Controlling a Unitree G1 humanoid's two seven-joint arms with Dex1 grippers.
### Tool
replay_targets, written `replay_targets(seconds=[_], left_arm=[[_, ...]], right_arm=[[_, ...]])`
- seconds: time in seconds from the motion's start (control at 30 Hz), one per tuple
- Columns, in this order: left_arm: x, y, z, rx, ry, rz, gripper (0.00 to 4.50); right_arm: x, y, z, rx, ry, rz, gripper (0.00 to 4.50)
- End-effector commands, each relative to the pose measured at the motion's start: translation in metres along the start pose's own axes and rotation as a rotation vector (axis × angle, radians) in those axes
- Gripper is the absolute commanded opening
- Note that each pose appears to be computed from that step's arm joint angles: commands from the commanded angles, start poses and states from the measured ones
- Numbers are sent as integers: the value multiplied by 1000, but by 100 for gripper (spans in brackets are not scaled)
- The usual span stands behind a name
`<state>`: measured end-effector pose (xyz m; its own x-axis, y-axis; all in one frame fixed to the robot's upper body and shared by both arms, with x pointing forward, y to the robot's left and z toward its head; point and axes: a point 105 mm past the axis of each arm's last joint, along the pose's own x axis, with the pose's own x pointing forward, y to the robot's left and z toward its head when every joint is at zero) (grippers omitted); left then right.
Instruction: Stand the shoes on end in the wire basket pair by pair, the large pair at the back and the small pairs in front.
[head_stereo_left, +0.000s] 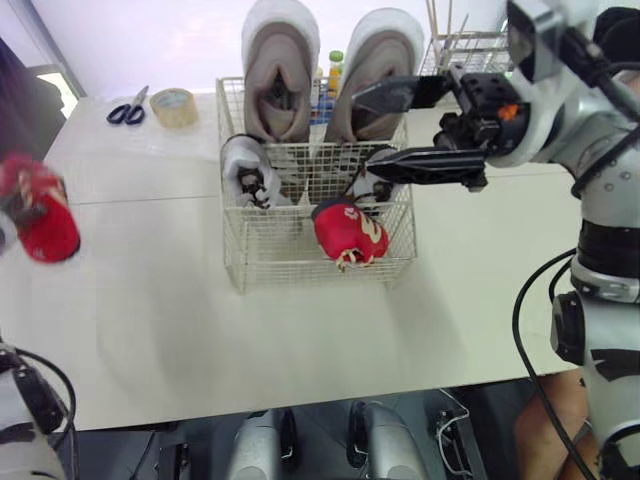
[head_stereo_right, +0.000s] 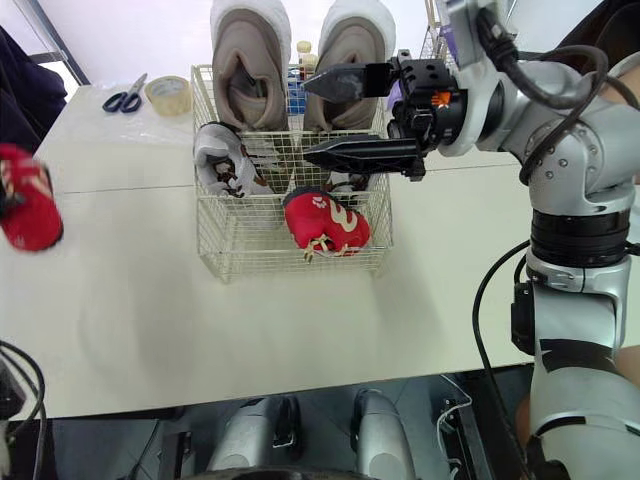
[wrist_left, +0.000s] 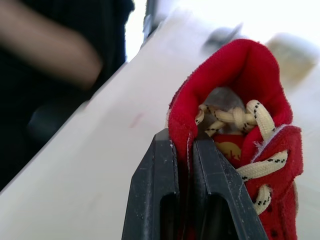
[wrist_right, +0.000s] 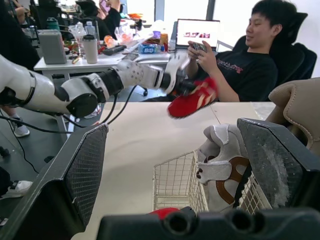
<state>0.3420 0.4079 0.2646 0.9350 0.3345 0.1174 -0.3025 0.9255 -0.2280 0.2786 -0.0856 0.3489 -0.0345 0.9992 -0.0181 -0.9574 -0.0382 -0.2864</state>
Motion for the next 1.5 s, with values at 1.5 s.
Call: replay_targets(seconds=[1.5], left_arm=[[-144, -222, -19, 0, -549, -687, 4]], right_arm=[[-15, -24, -9, -90, 60, -140, 450]])
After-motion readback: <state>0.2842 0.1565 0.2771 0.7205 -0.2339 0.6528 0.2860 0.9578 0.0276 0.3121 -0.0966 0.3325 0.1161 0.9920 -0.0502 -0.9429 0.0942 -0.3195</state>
